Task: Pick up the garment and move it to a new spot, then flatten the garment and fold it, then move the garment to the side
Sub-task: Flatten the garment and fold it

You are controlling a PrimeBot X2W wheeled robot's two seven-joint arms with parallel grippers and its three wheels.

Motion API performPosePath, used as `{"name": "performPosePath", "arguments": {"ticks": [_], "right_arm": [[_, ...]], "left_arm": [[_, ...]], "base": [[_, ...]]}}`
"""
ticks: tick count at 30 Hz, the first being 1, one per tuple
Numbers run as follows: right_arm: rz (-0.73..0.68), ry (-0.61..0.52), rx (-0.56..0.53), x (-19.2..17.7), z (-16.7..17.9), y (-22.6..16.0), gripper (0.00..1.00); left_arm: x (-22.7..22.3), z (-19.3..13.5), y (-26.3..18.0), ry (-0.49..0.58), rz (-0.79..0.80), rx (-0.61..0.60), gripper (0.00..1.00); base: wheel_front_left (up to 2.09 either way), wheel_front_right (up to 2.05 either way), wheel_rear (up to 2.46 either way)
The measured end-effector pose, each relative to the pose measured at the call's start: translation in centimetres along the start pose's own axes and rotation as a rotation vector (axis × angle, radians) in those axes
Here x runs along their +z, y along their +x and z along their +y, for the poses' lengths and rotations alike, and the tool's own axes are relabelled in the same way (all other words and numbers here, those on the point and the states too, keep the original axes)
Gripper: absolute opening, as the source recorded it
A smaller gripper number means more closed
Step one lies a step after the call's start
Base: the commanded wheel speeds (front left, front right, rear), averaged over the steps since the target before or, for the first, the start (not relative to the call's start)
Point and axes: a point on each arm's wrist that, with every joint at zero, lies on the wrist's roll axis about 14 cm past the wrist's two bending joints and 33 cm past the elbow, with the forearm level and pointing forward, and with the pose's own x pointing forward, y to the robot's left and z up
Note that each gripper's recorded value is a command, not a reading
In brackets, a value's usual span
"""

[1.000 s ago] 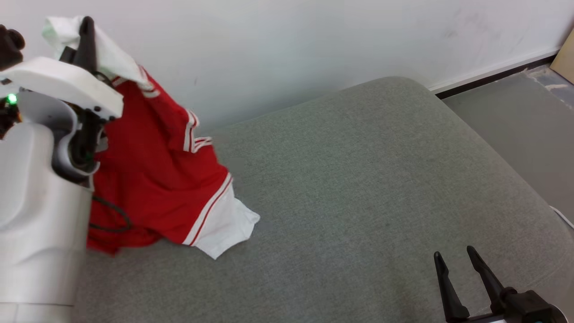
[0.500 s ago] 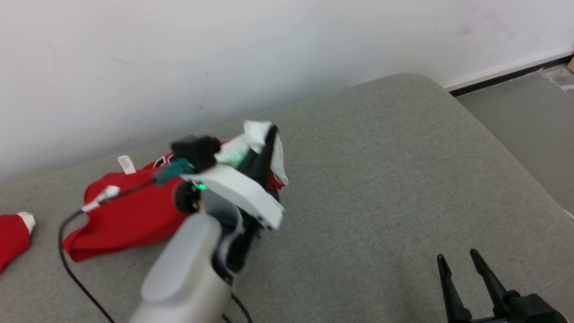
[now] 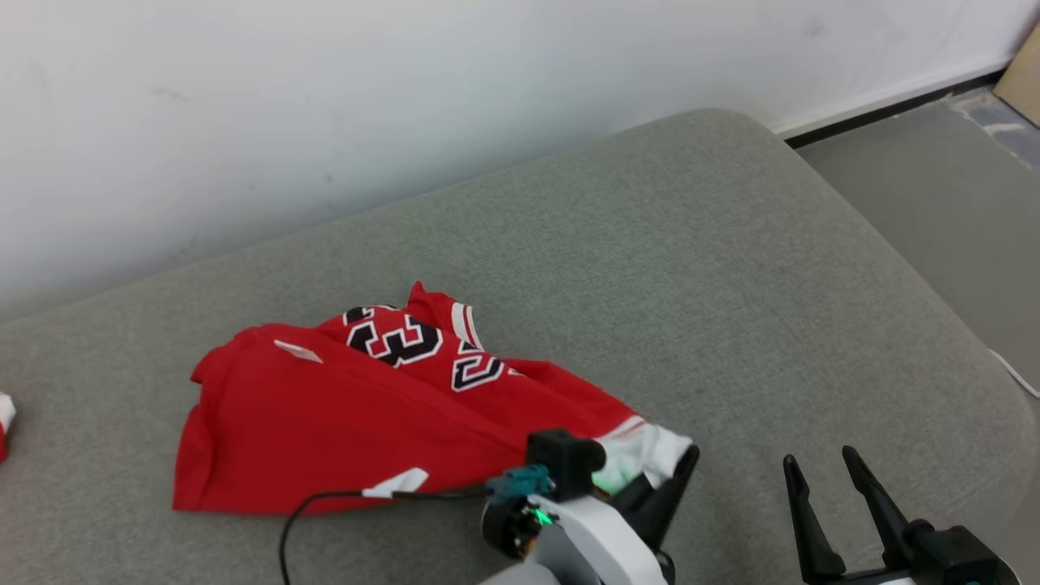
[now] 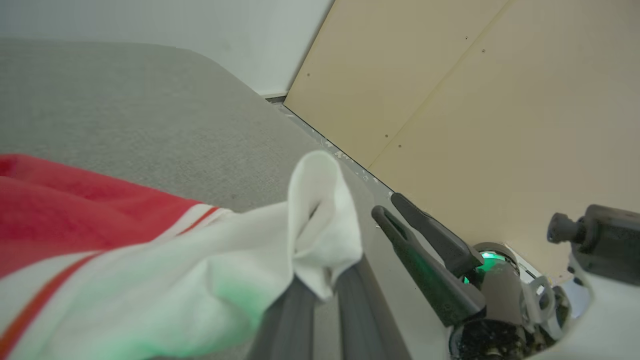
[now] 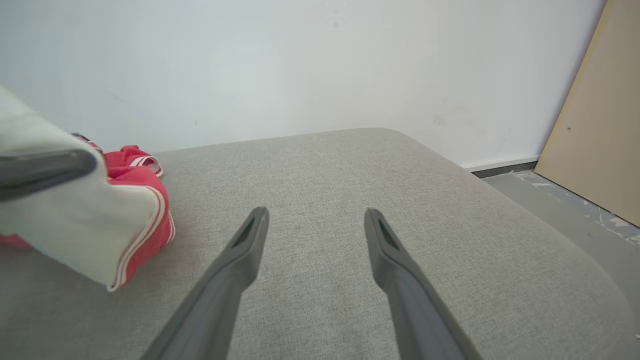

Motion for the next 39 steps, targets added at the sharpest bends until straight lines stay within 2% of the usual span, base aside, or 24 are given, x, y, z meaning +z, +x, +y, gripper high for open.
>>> {"name": "performPosePath", "arguments": {"ticks": [5,12,14,15,16,22,24,30,35,39], "right_arm": [[0.016,-0.001,-0.031,-0.4,-0.8,-0.2,1.0],[0.024,0.001,-0.046,-0.6,-1.1,-0.2,1.0],[0.022,0.001,-0.044,-0.6,-1.0,-0.1,1.0],[0.02,0.001,-0.042,-0.5,-1.0,0.0,1.0],[0.019,0.002,-0.04,-0.5,-0.9,0.0,1.0],[0.02,0.002,-0.035,-0.5,-0.7,0.2,1.0],[0.019,0.001,-0.028,-0.5,-0.6,0.3,1.0],[0.01,0.003,-0.009,-0.3,-0.1,0.4,1.0],[0.01,0.002,0.002,-0.4,0.1,0.1,1.0],[0.003,0.002,0.015,-0.3,0.3,0.1,1.0]], "left_arm": [[-2.1,-0.5,0.2,-0.028,0.051,-0.019,0.0],[1.3,-0.1,1.3,-0.081,-0.049,0.0,0.0],[2.5,-0.3,1.5,-0.084,-0.084,-0.005,0.44],[2.3,-0.6,1.5,-0.086,-0.079,-0.015,0.81],[1.9,-1.1,1.3,-0.089,-0.068,-0.027,1.0],[-0.5,-3.9,0.4,-0.132,0.016,-0.122,1.0],[-0.3,-4.8,0.3,-0.154,0.02,-0.153,1.0],[1.0,-5.8,0.2,-0.122,0.0,-0.188,1.0],[0.7,-5.2,-0.2,-0.064,0.009,-0.166,1.0],[2.7,-1.6,-0.8,0.01,-0.05,-0.052,1.0]], "base": [[0.0,0.0,0.0],[0.0,0.0,0.0],[0.0,0.0,0.0],[0.0,0.0,0.0],[0.0,0.0,0.0],[0.0,0.0,0.0],[0.0,0.0,0.0],[0.0,0.0,0.0],[0.0,0.0,0.0],[0.0,0.0,0.0]]}}
